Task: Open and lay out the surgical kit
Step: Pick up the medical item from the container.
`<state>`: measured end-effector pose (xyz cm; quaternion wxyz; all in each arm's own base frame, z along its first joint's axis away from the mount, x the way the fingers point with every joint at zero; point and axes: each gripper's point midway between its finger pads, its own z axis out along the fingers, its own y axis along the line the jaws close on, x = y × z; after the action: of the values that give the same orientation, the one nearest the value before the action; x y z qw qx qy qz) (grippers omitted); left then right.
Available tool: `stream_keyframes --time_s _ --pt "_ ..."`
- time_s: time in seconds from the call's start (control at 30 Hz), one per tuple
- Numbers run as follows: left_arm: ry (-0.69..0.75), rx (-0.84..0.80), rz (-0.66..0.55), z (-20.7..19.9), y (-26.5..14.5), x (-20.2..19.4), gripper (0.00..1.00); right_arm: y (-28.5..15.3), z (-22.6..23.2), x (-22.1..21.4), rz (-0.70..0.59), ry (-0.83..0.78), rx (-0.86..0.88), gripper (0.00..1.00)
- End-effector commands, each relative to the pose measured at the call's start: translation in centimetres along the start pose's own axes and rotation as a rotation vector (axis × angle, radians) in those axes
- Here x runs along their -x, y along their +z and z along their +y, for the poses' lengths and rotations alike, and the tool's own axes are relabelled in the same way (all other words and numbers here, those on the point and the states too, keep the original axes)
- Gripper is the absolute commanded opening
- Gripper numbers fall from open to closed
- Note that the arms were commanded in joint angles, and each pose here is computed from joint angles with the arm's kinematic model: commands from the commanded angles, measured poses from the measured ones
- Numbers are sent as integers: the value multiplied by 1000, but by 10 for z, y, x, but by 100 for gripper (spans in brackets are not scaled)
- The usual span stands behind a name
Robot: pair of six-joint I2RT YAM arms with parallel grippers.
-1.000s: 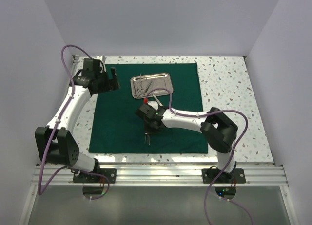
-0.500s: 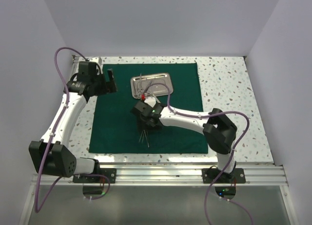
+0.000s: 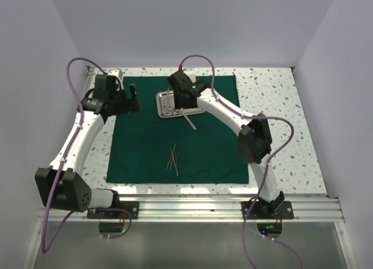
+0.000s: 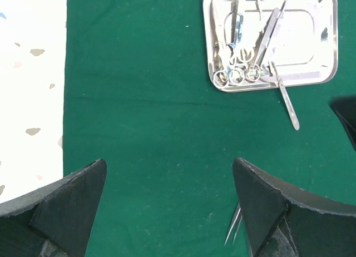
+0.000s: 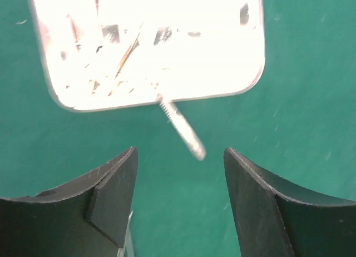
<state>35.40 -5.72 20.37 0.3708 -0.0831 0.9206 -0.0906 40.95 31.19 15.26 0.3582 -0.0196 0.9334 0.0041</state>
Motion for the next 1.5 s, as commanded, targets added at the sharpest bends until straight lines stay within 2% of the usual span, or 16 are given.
stream_keyframes --time_s 0.0,0.13,0.3,0.47,0.67,1.03,1.13,1.2,1.33,1.47 --pt "-4 -53 -42 -10 3 7 99 17 -13 0 44 -183 -81 67" --pt "-23 -80 -13 -12 19 -7 99 47 -14 1 83 -194 -89 66" --pt "-8 -79 29 -11 34 -16 99 63 -10 -3 102 -186 -71 66" --pt "-17 -90 52 -13 42 -17 99 71 -8 -21 146 -172 -58 65" --pt "-41 -46 26 -9 40 -7 99 75 4 -37 196 -165 14 64" --pt "-59 -20 42 -9 39 3 99 99 9 -58 230 -160 51 61" --pt "-62 -15 40 -10 36 7 99 107 9 -58 239 -139 58 54" --pt "-64 -6 40 -9 33 9 99 113 8 -56 241 -126 58 45" --pt "-61 1 43 -8 27 9 99 119 5 -57 254 -107 60 37" --pt "-51 11 41 -6 23 11 99 123 2 -67 277 -107 58 14"
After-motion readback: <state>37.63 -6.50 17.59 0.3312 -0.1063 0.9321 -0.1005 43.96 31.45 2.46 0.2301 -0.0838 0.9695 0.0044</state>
